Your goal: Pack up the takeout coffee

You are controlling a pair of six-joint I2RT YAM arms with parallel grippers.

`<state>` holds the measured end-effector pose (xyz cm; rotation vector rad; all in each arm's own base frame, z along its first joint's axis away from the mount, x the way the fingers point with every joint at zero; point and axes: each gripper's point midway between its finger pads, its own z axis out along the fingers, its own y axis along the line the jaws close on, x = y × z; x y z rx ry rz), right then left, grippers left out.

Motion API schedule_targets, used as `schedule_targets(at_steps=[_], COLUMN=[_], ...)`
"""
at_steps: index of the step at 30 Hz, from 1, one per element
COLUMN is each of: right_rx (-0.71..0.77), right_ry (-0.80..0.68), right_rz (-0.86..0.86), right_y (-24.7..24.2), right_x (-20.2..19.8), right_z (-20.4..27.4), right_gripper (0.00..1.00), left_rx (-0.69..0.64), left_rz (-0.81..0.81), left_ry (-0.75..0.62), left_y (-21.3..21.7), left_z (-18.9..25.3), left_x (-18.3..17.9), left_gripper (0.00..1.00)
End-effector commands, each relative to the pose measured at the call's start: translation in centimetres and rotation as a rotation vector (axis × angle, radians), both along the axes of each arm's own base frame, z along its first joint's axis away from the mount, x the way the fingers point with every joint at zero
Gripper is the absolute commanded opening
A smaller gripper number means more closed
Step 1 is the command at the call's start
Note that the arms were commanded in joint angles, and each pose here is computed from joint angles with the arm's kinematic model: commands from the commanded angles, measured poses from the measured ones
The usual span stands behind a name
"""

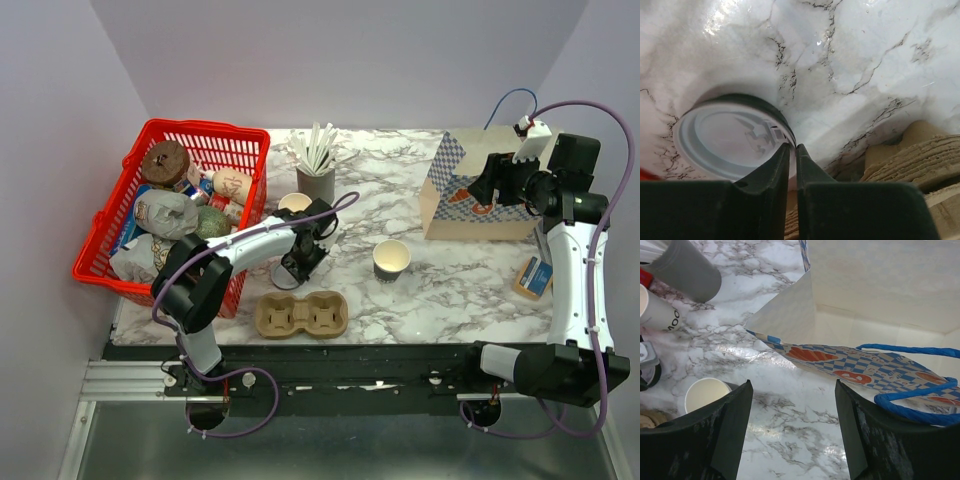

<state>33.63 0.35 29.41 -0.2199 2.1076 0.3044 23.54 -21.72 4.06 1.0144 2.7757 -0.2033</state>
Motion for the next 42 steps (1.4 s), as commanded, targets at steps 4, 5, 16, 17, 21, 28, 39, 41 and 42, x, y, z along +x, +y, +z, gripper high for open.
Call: schedule_targets(at_steps=[4, 5, 16, 17, 21, 28, 39, 41, 42], right_rx=[0.011, 0.012, 0.026, 0.026, 0.034, 0.035, 0.048, 0.053, 0.054], right_ry=[-0.025, -0.021, -0.02, -0.021, -0.02, -0.019, -0.009, -0.009, -0.009], right_rz=[0.019, 0.019, 0.027, 0.026, 0.029, 0.03, 0.036, 0.038, 0.039], right_y=[0.3, 0.3, 0.6, 0.6, 0.7, 0.7, 0.9, 1.0, 1.0], right_x=[-0.3, -0.2, -0.2, -0.2, -0.1, -0.1, -0.1, -0.1, -0.1], right_z=[0.3, 0.2, 0.1, 0.1, 0.0, -0.1, -0.6, -0.7, -0.8], right_gripper=[0.76, 0.76, 0.76, 0.76, 0.76, 0.76, 0.76, 0.76, 0.76], left_rx=[-0.061, -0.071, -0.204, -0.218, -0.238, -0.297, -0.343, -0.355, -0.355], left_rz=[-0.029, -0.033, -0.066, -0.072, -0.085, -0.139, -0.087, -0.081, -0.077], left_ry=[-0.001, 0.011, 0.081, 0.086, 0.094, 0.142, 0.023, 0.028, 0.035], left_y=[-0.4, -0.4, -0.8, -1.0, -1.3, -2.2, -1.9, -1.8, -1.8], left_z=[1.5, 1.5, 2.6, 2.7, 2.7, 2.9, 4.3, 4.2, 4.1], left_x=[-0.5, -0.8, -1.7, -1.8, -1.8, -2.5, -0.2, 0.0, 0.0], left_gripper=[0.07, 0.06, 0.02, 0.07, 0.06, 0.0, 0.09, 0.1, 0.1])
